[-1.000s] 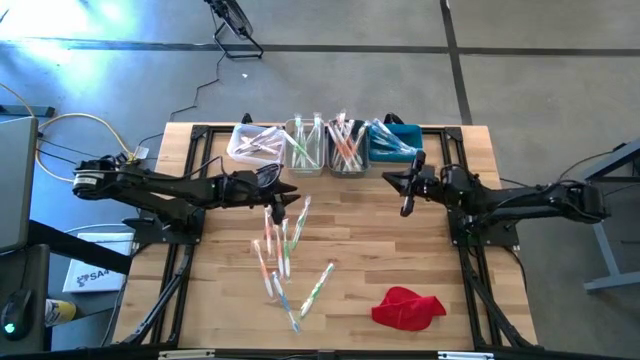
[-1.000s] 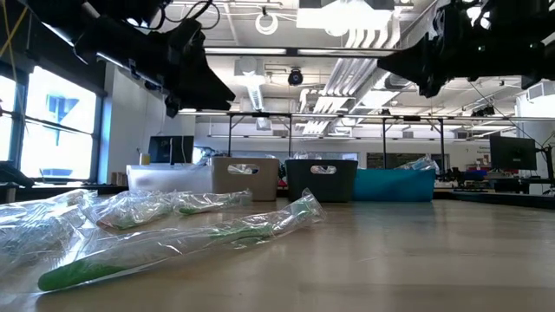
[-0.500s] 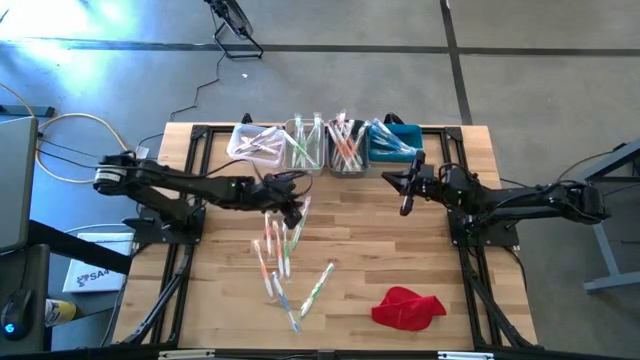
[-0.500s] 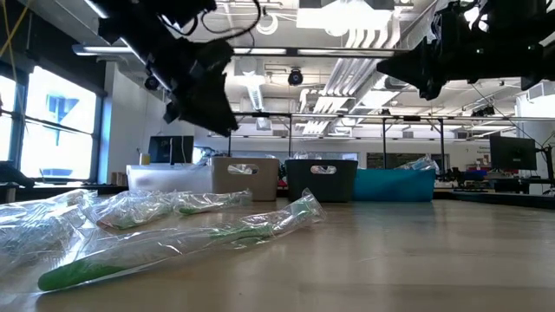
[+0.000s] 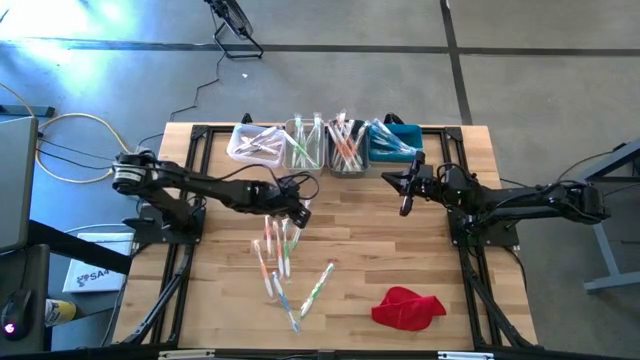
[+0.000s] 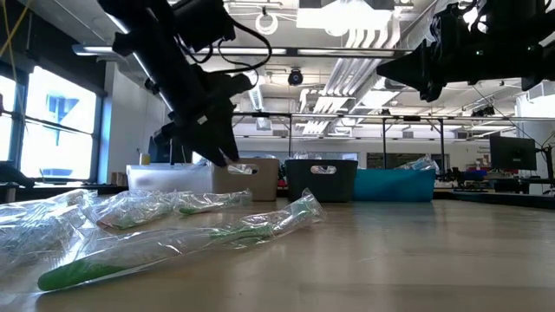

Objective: Pick & Place Toothbrushes
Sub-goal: Put the green toothbrush into the gray bin

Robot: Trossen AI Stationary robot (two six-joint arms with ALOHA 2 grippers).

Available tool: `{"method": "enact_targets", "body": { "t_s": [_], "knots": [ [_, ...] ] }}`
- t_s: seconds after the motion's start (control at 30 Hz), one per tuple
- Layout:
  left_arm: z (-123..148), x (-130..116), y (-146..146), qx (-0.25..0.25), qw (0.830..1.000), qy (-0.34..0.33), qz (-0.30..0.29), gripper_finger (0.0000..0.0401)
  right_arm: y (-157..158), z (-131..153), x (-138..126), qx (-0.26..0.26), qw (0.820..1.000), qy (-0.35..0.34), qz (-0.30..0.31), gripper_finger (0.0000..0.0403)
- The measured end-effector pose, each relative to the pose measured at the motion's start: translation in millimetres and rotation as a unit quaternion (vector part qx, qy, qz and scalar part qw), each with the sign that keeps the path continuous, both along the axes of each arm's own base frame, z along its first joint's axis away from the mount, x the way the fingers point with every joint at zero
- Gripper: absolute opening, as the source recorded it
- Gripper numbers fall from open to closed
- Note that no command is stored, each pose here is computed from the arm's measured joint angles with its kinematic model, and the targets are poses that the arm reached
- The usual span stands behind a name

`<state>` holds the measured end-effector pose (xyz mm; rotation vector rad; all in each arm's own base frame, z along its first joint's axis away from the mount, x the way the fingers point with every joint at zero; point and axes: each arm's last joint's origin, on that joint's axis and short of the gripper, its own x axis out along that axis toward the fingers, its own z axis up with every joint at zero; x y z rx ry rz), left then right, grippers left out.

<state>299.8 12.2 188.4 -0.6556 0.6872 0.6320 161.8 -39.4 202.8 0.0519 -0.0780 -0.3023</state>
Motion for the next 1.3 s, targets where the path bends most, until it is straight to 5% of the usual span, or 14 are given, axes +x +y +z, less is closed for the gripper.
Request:
{"method": "enact_targets", "body": {
  "t_s": [0.27, 1.3],
  "knots": [
    [-9.8, 14.7, 0.2, 0.004, 0.999, -0.034, -0.004, 0.0136, 0.0, 0.1, 0.1, -0.001, 1.0, 0.0, 0.0, 0.0003],
    [-56.7, 24.6, 0.4, 0.002, 0.999, 0.036, 0.001, 0.0136, 0.0, -0.4, 0.1, 0.0, 1.0, 0.003, 0.0, 0.0004]
  ]
}}
